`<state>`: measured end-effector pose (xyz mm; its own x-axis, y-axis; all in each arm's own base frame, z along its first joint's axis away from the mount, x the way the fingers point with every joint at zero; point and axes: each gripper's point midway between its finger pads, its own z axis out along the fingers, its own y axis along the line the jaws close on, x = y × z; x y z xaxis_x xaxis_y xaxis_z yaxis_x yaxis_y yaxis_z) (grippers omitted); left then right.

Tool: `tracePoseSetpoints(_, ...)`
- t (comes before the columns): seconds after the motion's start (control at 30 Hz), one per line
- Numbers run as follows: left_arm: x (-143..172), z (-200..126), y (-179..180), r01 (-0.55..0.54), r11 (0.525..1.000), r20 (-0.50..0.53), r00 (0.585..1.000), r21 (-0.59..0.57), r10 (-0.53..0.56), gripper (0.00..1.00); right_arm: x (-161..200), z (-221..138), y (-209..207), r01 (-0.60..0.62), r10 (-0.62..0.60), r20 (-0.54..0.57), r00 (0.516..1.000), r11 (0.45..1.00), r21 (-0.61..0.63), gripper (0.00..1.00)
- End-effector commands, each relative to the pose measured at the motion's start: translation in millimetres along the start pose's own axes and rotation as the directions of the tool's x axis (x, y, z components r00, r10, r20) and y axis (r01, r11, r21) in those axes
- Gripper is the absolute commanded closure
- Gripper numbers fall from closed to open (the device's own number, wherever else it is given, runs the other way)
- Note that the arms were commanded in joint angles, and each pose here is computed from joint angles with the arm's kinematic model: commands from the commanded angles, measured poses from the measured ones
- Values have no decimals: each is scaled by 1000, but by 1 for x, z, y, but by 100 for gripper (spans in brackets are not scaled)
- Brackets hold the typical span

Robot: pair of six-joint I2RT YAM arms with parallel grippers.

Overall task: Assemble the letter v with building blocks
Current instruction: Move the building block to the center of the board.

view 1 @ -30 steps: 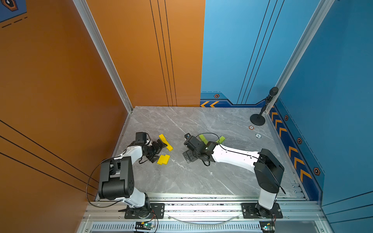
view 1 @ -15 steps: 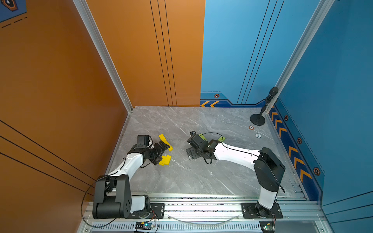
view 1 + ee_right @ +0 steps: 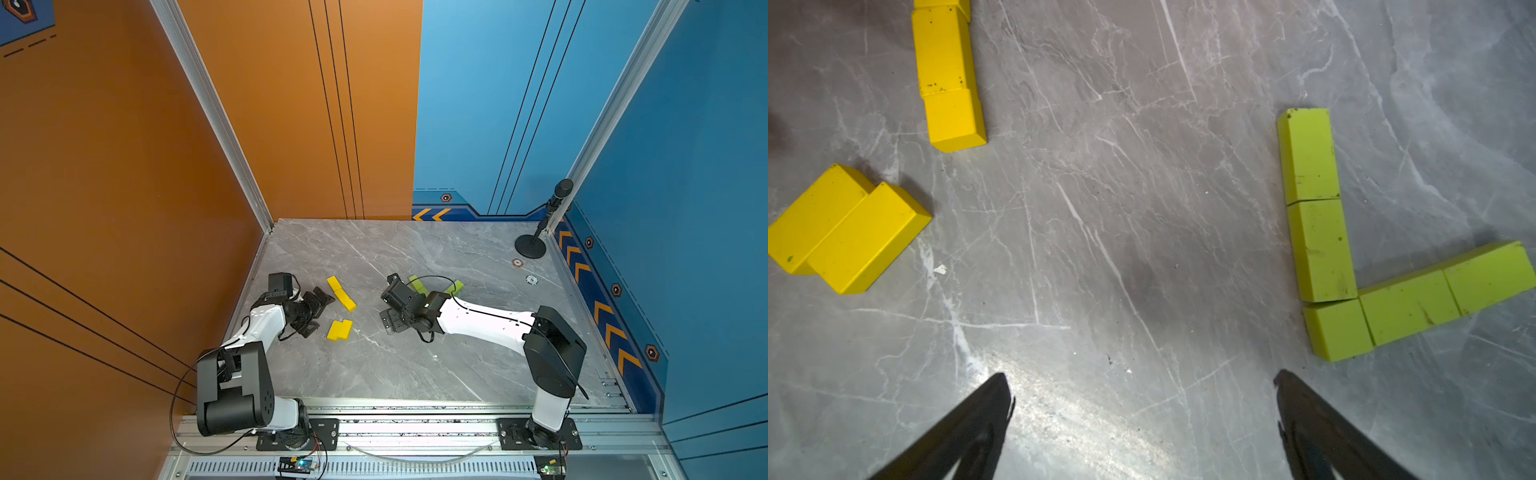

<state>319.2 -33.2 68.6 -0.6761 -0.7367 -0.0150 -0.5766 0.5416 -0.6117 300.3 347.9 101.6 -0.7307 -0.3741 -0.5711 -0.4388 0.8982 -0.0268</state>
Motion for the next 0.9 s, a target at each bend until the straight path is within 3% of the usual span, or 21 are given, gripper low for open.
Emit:
tracePoseSetpoints(0.0,8,8,2,-31,999,-3,1000,-17,31,2,3,1,-3,-8,9,-18,1000,1000,27,0)
tracePoseSetpoints(0.47,45,35,-13,-73,997,-70,995,-15,71,2,1,-11,-36,-85,85,0,996,995,48,0)
tracePoseSetpoints(0.73,82,50,-52,-52,993,-99,993,102,62,2,8,-11,-53,-189,190,3,982,979,74,0)
tracePoseSetpoints(0.87,87,39,-74,-23,984,-85,996,176,38,2,13,-10,-57,-234,234,1,972,969,83,0)
